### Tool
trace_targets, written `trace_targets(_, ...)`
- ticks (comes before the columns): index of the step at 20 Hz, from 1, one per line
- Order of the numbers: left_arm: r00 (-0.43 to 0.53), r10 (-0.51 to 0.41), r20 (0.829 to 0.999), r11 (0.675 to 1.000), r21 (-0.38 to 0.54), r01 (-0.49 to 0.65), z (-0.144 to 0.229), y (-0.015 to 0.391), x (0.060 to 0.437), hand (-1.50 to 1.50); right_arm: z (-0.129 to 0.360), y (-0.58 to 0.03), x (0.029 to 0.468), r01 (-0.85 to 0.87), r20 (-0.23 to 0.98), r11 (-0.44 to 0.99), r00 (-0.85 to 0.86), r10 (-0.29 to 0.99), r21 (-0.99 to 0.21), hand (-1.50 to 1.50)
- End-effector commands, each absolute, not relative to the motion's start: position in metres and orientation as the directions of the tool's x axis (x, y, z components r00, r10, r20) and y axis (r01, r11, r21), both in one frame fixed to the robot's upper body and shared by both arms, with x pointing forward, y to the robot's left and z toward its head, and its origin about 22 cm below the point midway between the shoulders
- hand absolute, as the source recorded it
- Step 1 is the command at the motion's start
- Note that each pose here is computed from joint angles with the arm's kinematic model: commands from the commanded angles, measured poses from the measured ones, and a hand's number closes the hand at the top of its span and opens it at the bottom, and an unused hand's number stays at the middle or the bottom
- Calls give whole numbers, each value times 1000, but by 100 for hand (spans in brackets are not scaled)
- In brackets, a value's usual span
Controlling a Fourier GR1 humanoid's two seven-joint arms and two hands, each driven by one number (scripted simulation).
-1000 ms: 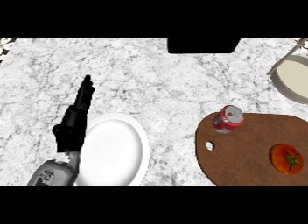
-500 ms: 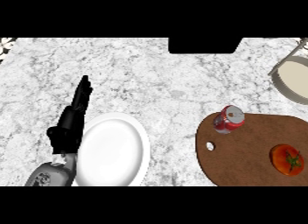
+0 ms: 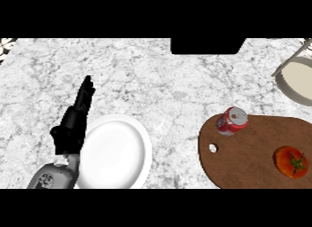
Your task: Pick the tomato from the cutting board and place it in the tiered basket
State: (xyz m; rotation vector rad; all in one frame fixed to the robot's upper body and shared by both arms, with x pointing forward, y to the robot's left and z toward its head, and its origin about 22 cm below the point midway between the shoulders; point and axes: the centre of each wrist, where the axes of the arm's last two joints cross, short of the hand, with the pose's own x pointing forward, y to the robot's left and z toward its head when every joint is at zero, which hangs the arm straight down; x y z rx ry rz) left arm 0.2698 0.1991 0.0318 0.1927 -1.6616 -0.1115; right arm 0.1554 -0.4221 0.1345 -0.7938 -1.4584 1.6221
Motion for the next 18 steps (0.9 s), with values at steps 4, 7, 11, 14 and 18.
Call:
trace_targets(4,-116,-185,976,982,178,-70,34,203,268,0,111,-434,164,-211,107,-13,-545,831,-978,-150)
trace_targets(7,-83,-179,980,983,175,-53,23,216,265,0,109,-411,154,-213,120,2,-542,832,-977,-150)
trace_targets(11,-83,-169,982,984,164,-67,34,199,261,0,100,-409,154,-232,123,-8,-542,831,-973,-150)
trace_targets(14,-94,-199,975,978,193,-72,37,197,286,0,116,-392,172,-238,119,-14,-534,837,-971,-150)
trace_targets(18,-81,-182,980,982,176,-75,28,211,273,0,84,-391,168,-257,126,-17,-529,839,-966,-150)
